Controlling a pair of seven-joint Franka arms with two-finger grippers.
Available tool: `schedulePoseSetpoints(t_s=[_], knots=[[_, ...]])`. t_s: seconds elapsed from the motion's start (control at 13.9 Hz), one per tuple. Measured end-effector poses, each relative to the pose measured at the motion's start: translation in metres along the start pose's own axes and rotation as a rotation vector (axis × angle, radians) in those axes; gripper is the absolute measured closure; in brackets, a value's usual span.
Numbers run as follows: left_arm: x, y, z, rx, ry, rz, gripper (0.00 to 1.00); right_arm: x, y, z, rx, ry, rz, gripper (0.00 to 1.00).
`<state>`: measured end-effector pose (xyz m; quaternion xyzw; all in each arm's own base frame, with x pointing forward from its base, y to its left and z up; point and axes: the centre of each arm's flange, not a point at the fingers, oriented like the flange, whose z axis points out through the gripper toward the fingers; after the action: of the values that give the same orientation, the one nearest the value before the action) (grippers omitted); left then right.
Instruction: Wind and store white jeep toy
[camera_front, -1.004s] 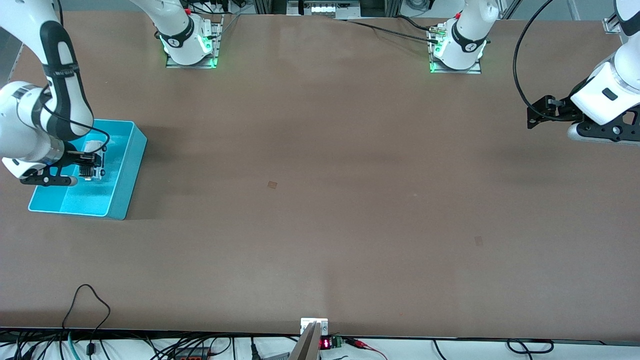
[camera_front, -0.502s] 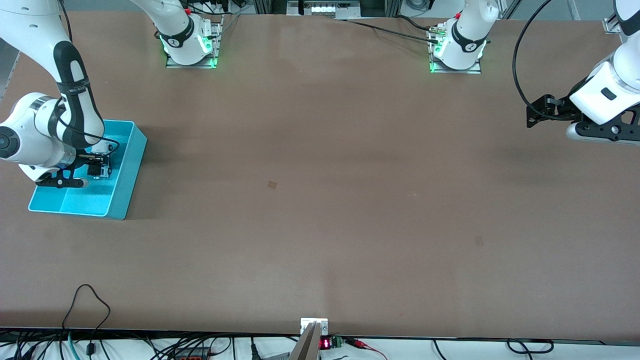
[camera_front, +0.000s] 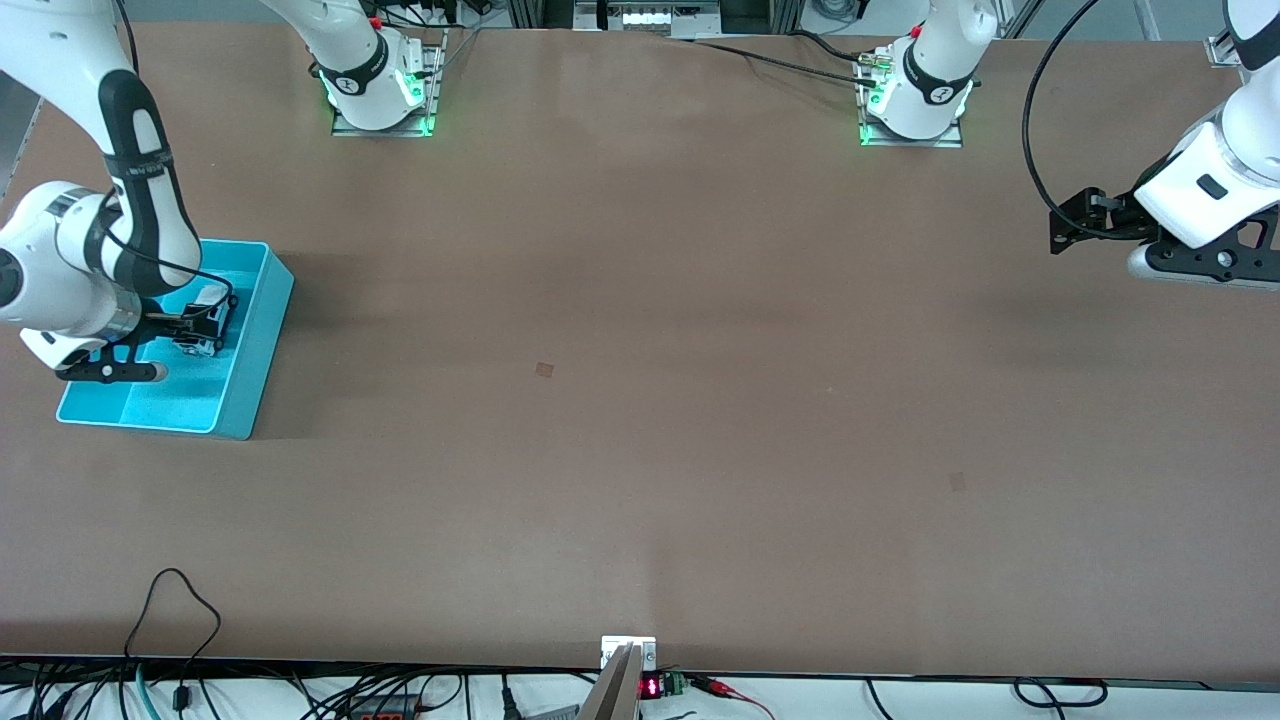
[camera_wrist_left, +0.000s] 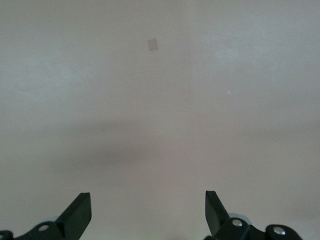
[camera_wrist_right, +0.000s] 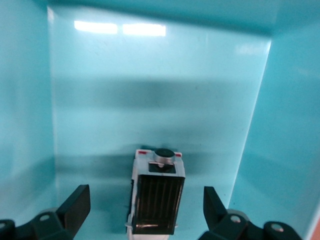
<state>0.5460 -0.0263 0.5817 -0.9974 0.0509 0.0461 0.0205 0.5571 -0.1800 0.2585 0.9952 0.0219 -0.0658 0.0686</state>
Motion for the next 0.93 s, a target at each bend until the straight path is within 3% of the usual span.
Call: schedulePoseSetpoints(t_s=[0.29,0.57,0.93], knots=[[-0.001,0.001,0.001,0.0,-0.012,-0.002,0.0,0.005,-0.016,-0.07,0.015,0.126,-0.053,0.0],[-0.002,0.0,0.001,-0.001,-0.015,-0.01,0.0,-0.002,-0.028,-0.125,0.036,0.204,-0.076,0.0],[-0.002,0.001,0.001,0.0,-0.015,-0.014,0.0,-0.014,-0.077,-0.207,0.115,0.151,-0.002,0.0]])
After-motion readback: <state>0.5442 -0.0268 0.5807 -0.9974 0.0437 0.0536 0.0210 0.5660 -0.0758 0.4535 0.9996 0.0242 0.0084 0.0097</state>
